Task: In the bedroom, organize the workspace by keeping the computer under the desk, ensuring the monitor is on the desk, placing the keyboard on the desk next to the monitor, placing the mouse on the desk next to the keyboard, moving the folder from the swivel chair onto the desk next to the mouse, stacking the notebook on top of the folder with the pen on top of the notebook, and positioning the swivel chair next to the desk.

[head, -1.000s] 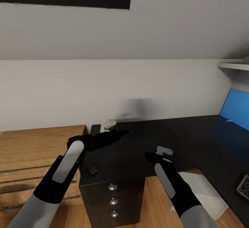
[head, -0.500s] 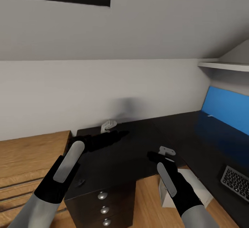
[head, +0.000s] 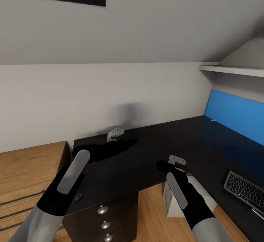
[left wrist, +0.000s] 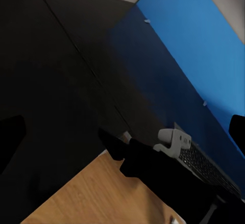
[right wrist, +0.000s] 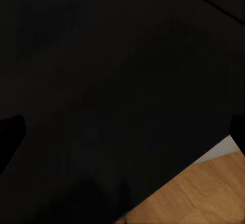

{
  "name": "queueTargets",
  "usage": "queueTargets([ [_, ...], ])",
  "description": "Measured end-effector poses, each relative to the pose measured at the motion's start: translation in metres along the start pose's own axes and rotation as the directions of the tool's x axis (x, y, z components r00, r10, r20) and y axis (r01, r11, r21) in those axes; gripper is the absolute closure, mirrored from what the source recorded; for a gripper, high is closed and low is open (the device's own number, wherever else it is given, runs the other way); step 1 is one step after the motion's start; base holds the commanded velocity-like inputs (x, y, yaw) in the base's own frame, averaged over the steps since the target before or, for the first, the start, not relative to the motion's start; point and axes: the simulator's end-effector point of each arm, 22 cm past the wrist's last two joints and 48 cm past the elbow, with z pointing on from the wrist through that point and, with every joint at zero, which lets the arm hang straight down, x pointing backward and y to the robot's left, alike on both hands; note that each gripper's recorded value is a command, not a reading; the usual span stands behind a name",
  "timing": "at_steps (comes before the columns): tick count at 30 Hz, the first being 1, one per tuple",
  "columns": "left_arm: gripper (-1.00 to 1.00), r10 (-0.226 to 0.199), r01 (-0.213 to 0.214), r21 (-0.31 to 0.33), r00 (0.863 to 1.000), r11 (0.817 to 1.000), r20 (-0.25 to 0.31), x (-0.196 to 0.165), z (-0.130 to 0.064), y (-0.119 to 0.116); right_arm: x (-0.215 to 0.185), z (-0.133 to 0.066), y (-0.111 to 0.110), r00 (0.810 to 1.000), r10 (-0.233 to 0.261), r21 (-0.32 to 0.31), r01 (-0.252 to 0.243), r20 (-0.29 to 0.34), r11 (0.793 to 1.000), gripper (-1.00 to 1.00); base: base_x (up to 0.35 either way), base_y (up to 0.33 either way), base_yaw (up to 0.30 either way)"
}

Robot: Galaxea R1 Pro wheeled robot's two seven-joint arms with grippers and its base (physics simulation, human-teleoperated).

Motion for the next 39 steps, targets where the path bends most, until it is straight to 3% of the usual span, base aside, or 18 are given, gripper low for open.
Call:
queueTargets([
  [27,-1.0,-0.01,0.01,-0.009,1.0,1.0,-0.01,0.003,0.003,0.005,0.002,0.001,0.0,1.0,0.0,0.0,0.0,-0.004,1.0,-1.0,0.0,0.07,-0.237],
  [39,-1.0,-0.021,0.021,-0.02,1.0,1.0,-0.021,0.007,0.006,0.012,0.002,0.002,0.0,1.0,-0.001,0.001,0.001,-0.004,1.0,-1.0,0.0,0.0,-0.018],
])
